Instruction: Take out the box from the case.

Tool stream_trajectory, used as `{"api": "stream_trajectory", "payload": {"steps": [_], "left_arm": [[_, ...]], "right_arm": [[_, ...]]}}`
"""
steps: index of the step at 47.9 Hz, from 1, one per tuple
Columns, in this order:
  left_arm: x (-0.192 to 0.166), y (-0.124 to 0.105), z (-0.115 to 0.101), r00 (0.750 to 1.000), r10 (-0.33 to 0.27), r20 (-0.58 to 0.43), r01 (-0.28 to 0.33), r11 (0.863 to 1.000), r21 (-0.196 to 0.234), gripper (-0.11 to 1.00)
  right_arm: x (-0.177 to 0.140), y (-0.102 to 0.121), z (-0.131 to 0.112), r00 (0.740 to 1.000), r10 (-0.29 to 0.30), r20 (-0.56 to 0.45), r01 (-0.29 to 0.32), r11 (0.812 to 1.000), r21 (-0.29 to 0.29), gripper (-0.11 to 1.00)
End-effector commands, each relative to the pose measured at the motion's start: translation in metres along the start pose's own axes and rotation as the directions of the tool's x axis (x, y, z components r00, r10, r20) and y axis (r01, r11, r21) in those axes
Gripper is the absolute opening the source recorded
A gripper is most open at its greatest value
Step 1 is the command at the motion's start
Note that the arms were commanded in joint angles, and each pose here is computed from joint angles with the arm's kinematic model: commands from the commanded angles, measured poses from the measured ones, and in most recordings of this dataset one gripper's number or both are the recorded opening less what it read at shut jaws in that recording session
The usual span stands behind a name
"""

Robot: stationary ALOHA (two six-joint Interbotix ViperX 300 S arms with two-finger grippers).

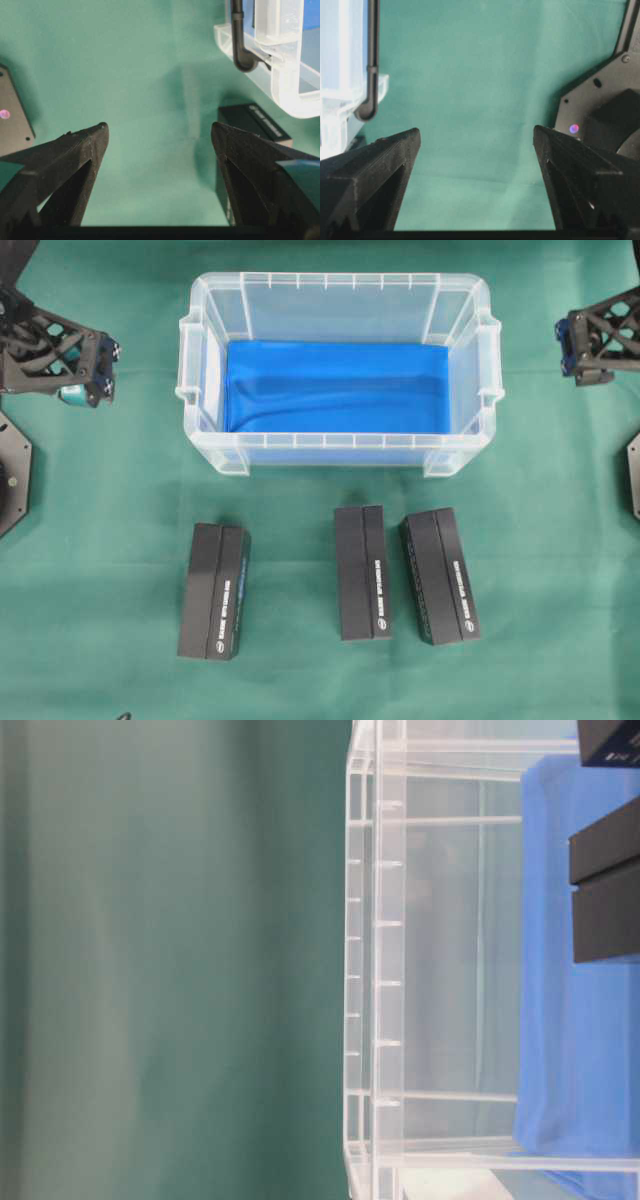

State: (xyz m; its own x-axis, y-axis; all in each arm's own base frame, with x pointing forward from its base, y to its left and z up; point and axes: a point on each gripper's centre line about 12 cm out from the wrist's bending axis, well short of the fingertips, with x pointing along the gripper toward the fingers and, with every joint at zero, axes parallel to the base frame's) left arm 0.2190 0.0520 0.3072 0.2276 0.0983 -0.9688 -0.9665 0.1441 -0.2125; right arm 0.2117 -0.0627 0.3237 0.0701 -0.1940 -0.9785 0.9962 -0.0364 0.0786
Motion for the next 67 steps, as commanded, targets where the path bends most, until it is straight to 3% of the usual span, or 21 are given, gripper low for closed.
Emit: {"api": "stream_trajectory", "payload": {"steps": [1,67], "left_arm": [[-0.006,-0.001,0.0,1.0,-0.019,0.007,0.019,1.0,0.002,0.87],[-0.006,-0.001,0.0,1.0,-0.018,0.009,0.018,1.0,-0.002,0.87]], "right_arm": [[-0.005,0.0,0.002,1.0,0.023,0.007,-0.023,1.0,0.005,0.89],[0.013,0.02,-0.005,0.997,0.075,-0.026,-0.074,0.997,0.03,0.88]]}}
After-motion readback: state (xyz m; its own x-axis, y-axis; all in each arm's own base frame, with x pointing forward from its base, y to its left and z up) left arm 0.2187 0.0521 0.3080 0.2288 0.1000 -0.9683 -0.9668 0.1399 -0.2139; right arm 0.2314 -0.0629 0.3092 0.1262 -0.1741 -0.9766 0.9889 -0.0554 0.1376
